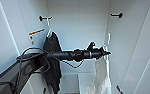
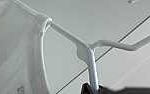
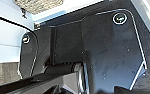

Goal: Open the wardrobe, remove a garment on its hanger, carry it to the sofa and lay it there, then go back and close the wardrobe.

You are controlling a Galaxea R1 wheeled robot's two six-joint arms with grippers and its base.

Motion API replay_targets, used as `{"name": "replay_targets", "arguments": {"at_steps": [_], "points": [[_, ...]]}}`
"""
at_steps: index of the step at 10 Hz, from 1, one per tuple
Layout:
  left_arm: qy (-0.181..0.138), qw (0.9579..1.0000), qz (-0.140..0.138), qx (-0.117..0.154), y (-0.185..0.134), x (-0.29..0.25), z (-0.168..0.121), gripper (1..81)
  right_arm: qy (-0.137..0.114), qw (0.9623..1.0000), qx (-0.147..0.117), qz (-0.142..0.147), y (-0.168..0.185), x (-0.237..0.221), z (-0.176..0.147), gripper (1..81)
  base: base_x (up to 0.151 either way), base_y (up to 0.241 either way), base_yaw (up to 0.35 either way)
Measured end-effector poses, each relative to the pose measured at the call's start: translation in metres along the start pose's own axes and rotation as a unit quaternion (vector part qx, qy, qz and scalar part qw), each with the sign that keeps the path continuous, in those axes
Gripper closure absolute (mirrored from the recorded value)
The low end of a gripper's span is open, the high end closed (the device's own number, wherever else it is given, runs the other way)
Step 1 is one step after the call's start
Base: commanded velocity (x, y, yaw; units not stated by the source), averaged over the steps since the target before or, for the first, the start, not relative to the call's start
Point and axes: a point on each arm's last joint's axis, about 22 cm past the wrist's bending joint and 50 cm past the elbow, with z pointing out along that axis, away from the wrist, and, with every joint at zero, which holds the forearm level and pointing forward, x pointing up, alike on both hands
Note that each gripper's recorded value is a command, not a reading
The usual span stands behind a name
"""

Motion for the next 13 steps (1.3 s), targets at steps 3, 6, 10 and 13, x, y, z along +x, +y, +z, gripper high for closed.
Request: {"name": "replay_targets", "arguments": {"at_steps": [3,6,10,13], "points": [[-0.002,1.0,0.001,-0.005,0.006,-0.004,0.001,81.1,-0.004,1.0,0.0,0.001,0.0,-0.009,-0.001,1.0,-0.107,0.0,0.0],[-0.005,0.9999,0.003,-0.009,0.009,-0.007,-0.001,81.1,-0.003,1.0,0.001,0.001,0.0,-0.007,-0.001,1.0,-0.109,0.0,0.0],[-0.013,0.9998,0.003,-0.016,0.016,-0.015,0.0,81.1,-0.001,1.0,0.0,0.0,0.0,-0.004,0.0,1.0,-0.113,0.0,0.0],[-0.02,0.9996,-0.006,-0.02,0.015,-0.027,0.001,81.1,0.0,1.0,0.0,0.0,0.0,-0.003,0.0,1.0,-0.127,0.0,0.0]]}}
